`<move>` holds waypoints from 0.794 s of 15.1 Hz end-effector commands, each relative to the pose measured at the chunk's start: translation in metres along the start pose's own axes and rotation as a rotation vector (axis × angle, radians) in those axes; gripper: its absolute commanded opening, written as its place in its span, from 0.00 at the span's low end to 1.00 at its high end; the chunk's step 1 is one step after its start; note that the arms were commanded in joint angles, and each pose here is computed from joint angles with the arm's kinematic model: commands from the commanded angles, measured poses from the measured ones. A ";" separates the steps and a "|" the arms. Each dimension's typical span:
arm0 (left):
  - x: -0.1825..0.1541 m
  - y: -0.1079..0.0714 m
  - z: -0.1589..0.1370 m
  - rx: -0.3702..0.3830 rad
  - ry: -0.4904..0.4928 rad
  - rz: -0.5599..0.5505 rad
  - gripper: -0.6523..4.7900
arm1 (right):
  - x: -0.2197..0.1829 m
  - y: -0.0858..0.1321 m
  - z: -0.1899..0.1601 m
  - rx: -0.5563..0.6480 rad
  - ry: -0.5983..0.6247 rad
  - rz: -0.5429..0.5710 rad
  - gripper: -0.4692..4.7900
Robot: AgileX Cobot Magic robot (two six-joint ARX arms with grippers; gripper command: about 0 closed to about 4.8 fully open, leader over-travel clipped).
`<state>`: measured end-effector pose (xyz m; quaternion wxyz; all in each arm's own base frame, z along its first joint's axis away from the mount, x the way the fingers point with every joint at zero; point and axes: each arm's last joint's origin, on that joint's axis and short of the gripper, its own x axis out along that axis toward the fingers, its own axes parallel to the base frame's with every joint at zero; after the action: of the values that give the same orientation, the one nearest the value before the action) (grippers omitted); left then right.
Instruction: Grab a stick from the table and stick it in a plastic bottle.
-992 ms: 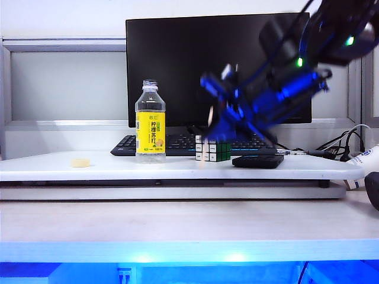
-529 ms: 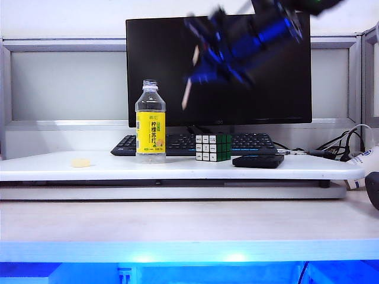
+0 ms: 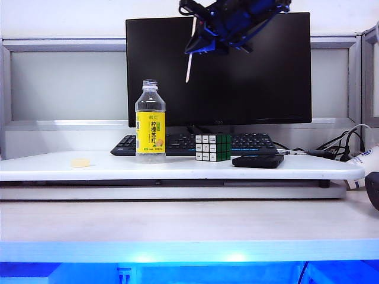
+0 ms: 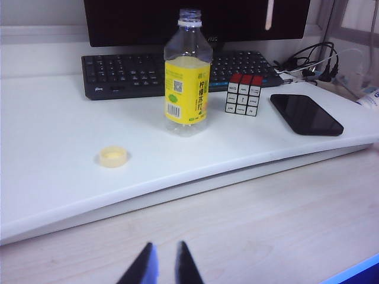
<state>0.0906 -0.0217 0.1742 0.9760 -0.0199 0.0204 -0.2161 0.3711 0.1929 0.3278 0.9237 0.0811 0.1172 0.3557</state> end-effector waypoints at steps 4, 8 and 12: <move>0.000 0.000 0.002 0.010 -0.016 0.004 0.22 | 0.017 0.006 0.019 -0.058 -0.056 0.021 0.08; 0.000 0.001 0.002 0.009 -0.016 0.027 0.22 | 0.032 0.008 0.032 -0.077 -0.083 0.032 0.08; 0.000 0.001 0.002 0.009 -0.017 0.045 0.22 | 0.053 0.020 0.038 -0.160 -0.089 0.037 0.08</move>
<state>0.0911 -0.0206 0.1742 0.9802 -0.0196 0.0199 -0.1960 0.4060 0.2399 0.3553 0.9229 0.0320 0.0586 0.3792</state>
